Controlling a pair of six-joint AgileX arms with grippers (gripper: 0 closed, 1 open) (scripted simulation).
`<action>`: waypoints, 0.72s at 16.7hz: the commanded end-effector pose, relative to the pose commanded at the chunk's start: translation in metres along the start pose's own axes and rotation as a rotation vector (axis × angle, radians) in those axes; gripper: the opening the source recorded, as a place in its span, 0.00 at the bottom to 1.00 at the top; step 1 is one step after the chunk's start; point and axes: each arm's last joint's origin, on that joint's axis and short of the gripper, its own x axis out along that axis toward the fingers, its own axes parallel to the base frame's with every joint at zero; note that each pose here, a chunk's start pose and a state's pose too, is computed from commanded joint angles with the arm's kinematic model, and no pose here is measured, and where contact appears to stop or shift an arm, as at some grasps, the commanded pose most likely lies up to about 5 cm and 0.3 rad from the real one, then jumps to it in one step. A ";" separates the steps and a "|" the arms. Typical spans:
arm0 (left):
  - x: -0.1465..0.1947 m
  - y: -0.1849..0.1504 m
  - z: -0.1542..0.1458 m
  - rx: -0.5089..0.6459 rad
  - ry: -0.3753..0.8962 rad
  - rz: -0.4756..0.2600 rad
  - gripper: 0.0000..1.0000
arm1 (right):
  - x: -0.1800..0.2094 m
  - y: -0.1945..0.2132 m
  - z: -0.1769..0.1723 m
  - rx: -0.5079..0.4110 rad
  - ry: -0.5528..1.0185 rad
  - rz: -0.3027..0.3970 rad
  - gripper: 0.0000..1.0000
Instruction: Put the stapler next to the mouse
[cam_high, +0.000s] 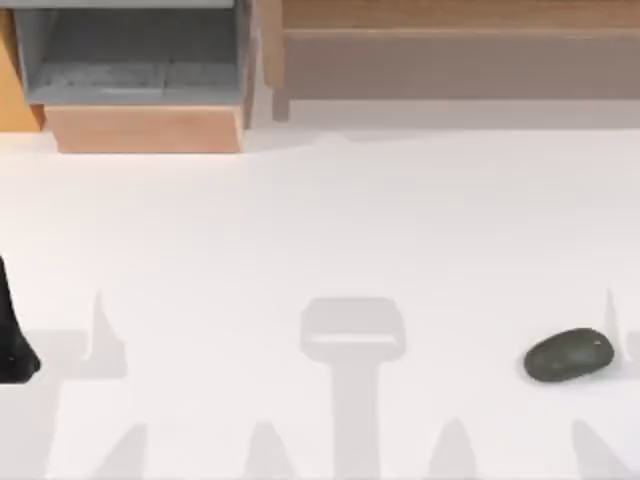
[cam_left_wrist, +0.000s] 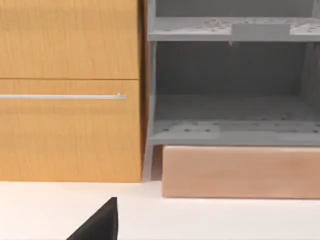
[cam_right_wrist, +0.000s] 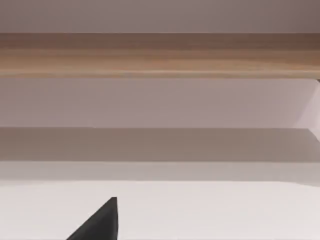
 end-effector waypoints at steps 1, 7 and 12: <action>0.000 0.000 0.000 0.000 0.000 0.000 1.00 | 0.000 0.000 0.000 0.000 0.000 0.000 1.00; 0.000 0.000 0.000 0.000 0.000 0.000 1.00 | 0.005 0.002 0.009 0.096 0.197 0.005 1.00; 0.000 0.000 0.000 0.000 0.000 0.000 1.00 | 0.027 0.007 0.014 0.256 0.680 -0.054 1.00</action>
